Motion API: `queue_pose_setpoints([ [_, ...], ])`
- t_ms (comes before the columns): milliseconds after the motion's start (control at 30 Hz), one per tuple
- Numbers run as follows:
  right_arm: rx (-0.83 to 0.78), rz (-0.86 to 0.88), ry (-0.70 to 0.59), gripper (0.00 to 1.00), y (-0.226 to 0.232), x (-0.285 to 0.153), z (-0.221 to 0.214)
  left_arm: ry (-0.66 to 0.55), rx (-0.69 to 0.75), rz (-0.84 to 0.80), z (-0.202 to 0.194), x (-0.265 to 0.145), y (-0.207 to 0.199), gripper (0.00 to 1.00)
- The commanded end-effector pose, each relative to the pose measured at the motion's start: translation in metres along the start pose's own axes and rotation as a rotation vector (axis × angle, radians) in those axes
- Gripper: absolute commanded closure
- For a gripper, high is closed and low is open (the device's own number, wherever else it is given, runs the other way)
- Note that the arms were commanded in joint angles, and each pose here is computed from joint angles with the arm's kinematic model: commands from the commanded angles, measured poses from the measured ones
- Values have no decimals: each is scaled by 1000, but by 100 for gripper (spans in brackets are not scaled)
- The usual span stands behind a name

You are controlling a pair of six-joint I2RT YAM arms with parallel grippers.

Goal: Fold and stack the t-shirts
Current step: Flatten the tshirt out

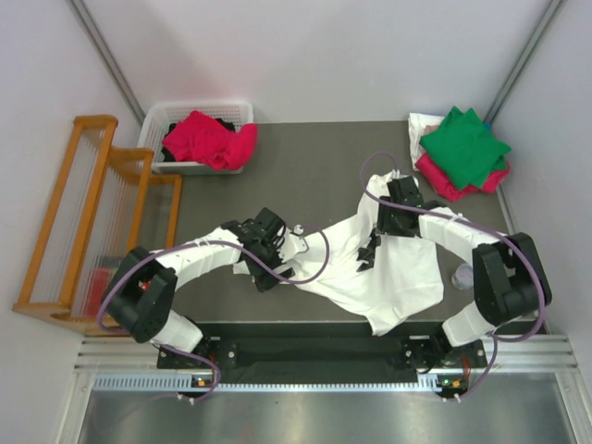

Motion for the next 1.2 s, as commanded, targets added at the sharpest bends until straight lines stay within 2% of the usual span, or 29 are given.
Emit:
queue_pose_setpoints([
  [0,32,-19,-89,48,-2,6,32,-9,0,3,1,9,3,4],
  [267,65,-55,-97,52,-16,20,40,-8,-2,-13,-1,8,1,4],
  [633,95,-30,-59,66,-16,29,21,-14,2,-14,-2,3,2,4],
  [800,95,-31,-57,77,-17,28,19,-12,2,-10,-2,3,2,5],
  [1033,94,-22,-71,83,-15,22,24,-17,-14,-4,-1,3,3,5],
  [1100,93,-17,-79,83,-15,20,26,-1,-16,-3,-4,7,3,7],
  [1167,90,-14,-77,84,-14,20,26,21,-19,0,-8,10,3,15],
])
Point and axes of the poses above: each gripper's point midway between its finger pads, its own x axis out along the fingers, its own y axis along the line the jaws close on, z = x × y, the point moved 6 cm from there along -x, back along the fingers, and after that the axes turned 12 degrees about -x, right-handed, at the moved point
